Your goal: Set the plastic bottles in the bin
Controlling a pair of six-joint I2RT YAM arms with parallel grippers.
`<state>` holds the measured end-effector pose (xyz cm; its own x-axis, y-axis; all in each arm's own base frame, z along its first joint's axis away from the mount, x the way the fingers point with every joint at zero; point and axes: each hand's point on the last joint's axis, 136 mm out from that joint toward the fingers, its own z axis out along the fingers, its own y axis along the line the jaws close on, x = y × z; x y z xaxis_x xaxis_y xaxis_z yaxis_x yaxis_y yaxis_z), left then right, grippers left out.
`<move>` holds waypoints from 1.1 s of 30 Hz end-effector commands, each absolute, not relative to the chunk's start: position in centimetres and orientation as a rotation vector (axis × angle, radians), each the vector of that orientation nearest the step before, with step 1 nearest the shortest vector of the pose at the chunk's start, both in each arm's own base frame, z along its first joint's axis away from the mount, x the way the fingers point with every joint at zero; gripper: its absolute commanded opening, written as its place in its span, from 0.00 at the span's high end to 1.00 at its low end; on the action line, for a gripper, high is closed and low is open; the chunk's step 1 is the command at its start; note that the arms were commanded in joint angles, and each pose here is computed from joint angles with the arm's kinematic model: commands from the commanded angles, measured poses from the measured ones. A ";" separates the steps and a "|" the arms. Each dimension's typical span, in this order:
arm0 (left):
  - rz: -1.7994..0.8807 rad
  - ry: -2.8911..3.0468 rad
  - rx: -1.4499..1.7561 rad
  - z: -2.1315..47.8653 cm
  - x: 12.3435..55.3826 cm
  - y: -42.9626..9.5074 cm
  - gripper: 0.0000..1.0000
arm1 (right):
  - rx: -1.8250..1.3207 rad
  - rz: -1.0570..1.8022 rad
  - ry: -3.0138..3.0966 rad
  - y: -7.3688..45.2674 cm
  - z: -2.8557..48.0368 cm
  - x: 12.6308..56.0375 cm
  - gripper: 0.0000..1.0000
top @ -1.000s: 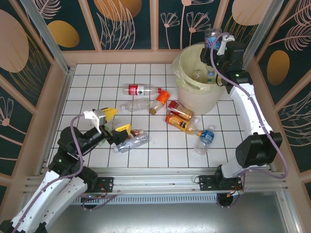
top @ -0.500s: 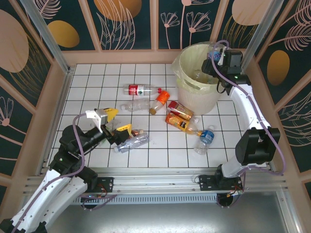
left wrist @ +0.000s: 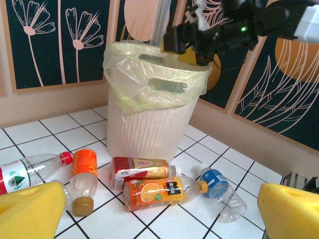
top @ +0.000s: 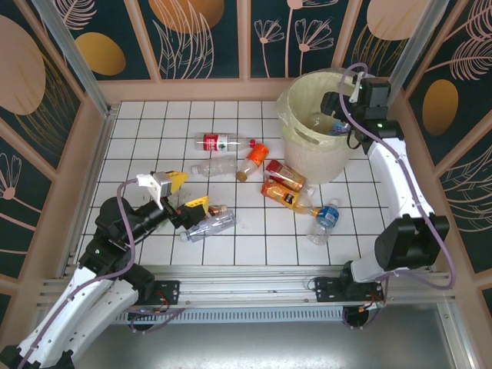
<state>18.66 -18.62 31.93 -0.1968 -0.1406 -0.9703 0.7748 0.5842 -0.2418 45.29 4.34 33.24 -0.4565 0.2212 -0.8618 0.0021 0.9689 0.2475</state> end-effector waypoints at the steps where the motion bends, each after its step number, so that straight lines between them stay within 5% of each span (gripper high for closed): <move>1: -0.924 1.528 0.569 33.3 18.1 -18.7 0.01 | 0.024 0.315 1.925 6.3 37.8 42.1 0.11; 8: -0.907 1.525 0.656 33.0 17.3 -19.1 0.01 | -0.291 0.451 1.907 13.3 38.0 36.1 0.13; 16: -0.869 1.498 0.658 33.4 17.0 -18.5 0.01 | -0.756 0.713 2.005 23.1 31.8 28.4 0.14; 33: -0.902 1.427 0.678 34.7 15.6 -18.4 0.01 | -1.201 0.743 2.171 33.2 17.8 23.0 0.11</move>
<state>16.62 -18.36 33.00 -0.1240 -0.0950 -0.9877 0.8197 0.5511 -0.1560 23.30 31.93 19.06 -0.4965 -0.5351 -0.6835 -0.8453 0.4772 0.2404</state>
